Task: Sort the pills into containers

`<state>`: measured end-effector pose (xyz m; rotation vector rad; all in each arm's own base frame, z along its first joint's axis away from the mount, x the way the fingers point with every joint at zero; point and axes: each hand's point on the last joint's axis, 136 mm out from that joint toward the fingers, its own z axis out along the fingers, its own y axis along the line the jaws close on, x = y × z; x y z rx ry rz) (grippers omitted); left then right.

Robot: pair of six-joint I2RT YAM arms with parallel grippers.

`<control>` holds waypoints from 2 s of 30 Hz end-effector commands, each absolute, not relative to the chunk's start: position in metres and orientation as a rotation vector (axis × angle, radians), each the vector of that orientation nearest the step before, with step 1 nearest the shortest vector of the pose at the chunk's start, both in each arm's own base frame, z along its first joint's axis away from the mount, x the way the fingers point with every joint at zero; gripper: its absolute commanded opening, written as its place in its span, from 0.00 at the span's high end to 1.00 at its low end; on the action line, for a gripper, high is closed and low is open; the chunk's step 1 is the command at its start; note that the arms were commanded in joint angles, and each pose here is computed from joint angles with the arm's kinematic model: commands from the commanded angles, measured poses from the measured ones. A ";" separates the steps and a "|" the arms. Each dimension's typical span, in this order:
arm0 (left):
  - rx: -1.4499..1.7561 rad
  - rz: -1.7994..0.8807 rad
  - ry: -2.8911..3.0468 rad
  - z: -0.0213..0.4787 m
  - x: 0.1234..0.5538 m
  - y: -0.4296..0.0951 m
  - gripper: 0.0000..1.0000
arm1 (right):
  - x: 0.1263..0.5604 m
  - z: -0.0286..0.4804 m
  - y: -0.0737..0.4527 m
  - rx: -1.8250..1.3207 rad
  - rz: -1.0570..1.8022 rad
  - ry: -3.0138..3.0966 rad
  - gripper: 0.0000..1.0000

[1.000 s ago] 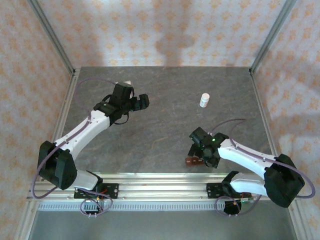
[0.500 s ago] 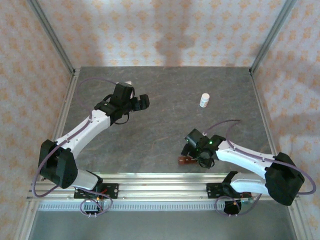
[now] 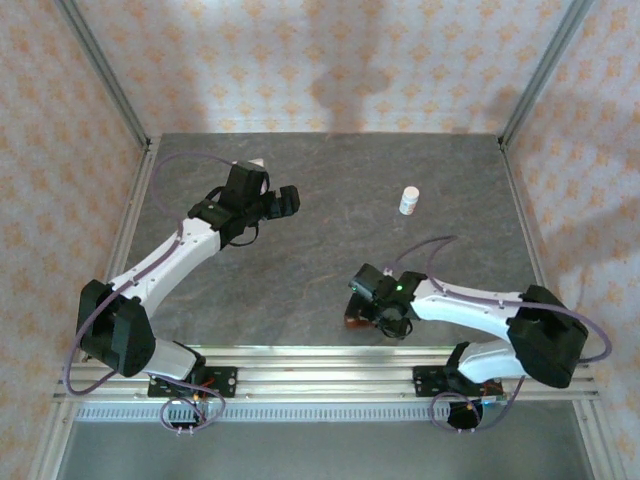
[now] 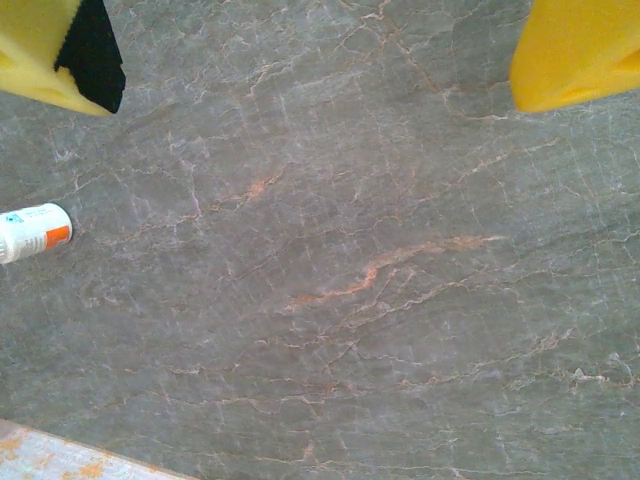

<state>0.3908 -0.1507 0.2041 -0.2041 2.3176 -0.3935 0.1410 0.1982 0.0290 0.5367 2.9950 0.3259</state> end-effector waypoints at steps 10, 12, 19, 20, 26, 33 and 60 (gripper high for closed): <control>-0.163 -0.380 2.319 0.211 0.393 -0.155 0.00 | 0.167 0.042 0.243 0.471 0.401 2.952 0.04; -0.164 -0.378 2.321 0.210 0.394 -0.155 0.00 | 0.171 0.044 0.249 0.465 0.416 2.941 0.04; -0.158 -0.374 2.326 0.211 0.396 -0.156 0.00 | 0.194 0.054 0.273 0.456 0.459 2.887 0.04; -0.157 -0.373 2.328 0.211 0.396 -0.156 0.00 | 0.198 0.055 0.276 0.457 0.461 2.879 0.04; -0.156 -0.374 2.327 0.213 0.396 -0.156 0.00 | 0.208 0.062 0.288 0.442 0.461 2.868 0.04; -0.126 -0.349 2.329 0.213 0.398 -0.155 0.00 | 0.196 0.072 0.262 0.470 0.434 2.849 0.04; -0.116 -0.276 2.314 0.230 0.395 -0.144 0.00 | 0.175 0.056 0.345 0.312 0.597 2.951 0.04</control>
